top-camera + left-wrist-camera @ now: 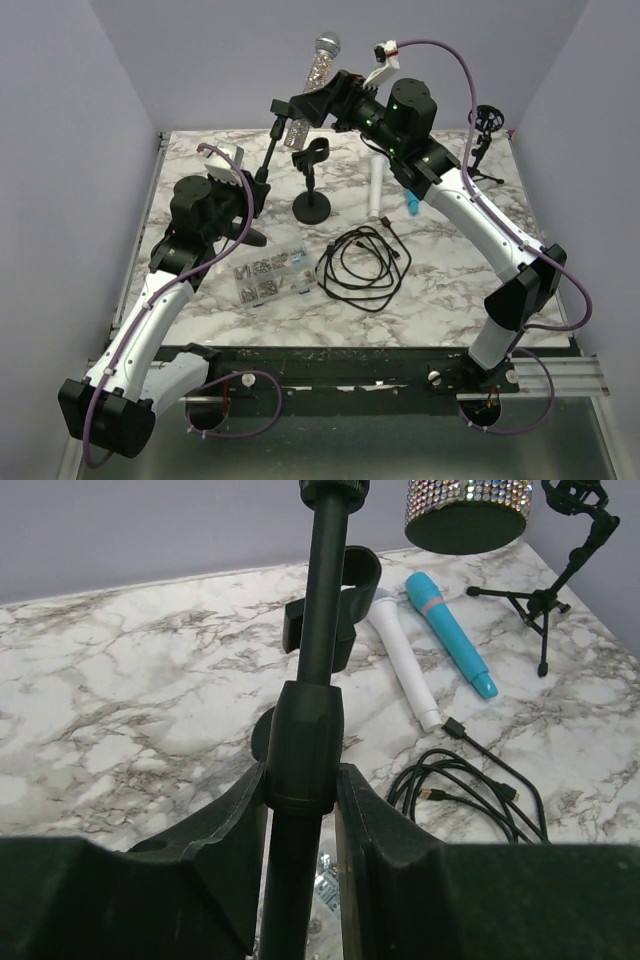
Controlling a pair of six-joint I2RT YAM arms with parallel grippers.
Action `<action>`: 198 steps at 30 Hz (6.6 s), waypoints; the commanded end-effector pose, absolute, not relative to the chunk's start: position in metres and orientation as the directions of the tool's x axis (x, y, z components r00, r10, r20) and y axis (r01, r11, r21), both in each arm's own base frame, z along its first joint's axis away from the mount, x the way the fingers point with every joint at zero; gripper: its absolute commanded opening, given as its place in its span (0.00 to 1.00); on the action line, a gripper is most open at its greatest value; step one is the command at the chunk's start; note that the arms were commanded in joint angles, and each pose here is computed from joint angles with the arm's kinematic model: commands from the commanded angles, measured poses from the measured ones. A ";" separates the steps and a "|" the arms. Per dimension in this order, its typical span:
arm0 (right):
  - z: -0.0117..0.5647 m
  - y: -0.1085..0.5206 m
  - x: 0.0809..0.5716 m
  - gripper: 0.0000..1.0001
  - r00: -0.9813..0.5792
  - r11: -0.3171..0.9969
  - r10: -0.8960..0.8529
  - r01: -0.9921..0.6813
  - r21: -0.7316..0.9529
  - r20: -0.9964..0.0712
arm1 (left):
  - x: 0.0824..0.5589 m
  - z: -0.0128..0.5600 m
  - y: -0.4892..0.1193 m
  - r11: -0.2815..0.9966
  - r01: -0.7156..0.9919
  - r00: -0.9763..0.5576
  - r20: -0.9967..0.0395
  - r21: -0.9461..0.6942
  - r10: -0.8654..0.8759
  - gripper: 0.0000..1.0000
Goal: Remove the microphone from the stand
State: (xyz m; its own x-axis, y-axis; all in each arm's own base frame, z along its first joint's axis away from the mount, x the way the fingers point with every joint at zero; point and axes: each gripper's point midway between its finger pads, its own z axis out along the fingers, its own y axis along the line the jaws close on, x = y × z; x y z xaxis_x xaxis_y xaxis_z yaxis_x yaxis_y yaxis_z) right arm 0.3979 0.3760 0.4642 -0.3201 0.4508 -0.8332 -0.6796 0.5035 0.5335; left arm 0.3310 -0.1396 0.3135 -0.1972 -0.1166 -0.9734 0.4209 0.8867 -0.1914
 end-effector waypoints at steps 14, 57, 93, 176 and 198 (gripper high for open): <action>0.428 0.320 0.410 0.93 -0.309 0.666 0.501 -0.459 0.588 -0.809 | 0.324 0.362 -0.159 0.839 0.508 -0.037 -0.978 -0.193 -0.203 0.00; 0.456 0.317 0.445 0.34 -0.279 0.554 0.595 -0.536 0.637 -0.753 | 0.311 0.348 -0.182 0.794 0.588 -0.062 -0.987 -0.157 -0.150 0.04; 0.490 0.274 0.367 0.01 0.154 0.627 0.163 -0.779 -0.018 -0.975 | 0.263 0.410 -0.208 0.443 0.820 -0.265 -0.926 -0.363 -0.267 0.95; 0.348 0.067 0.191 0.01 0.196 0.949 0.114 -0.313 0.048 -0.974 | 0.220 0.312 -0.528 -0.625 0.770 -0.153 -0.988 -0.132 0.021 0.88; 0.349 0.067 0.190 0.01 0.201 0.948 0.118 -0.315 0.049 -0.972 | 0.215 0.305 -0.531 -0.621 0.778 -0.123 -0.992 -0.096 0.000 0.00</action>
State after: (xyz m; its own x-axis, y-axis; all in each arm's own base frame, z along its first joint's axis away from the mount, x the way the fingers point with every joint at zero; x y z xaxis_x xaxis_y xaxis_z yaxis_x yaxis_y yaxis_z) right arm 0.1934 0.0622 0.3446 0.1836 0.0853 -0.9793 -0.2845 0.9582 0.0302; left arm 0.2219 -0.5312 0.2978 -0.1558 0.0327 -0.9872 0.7721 -0.6194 -0.1423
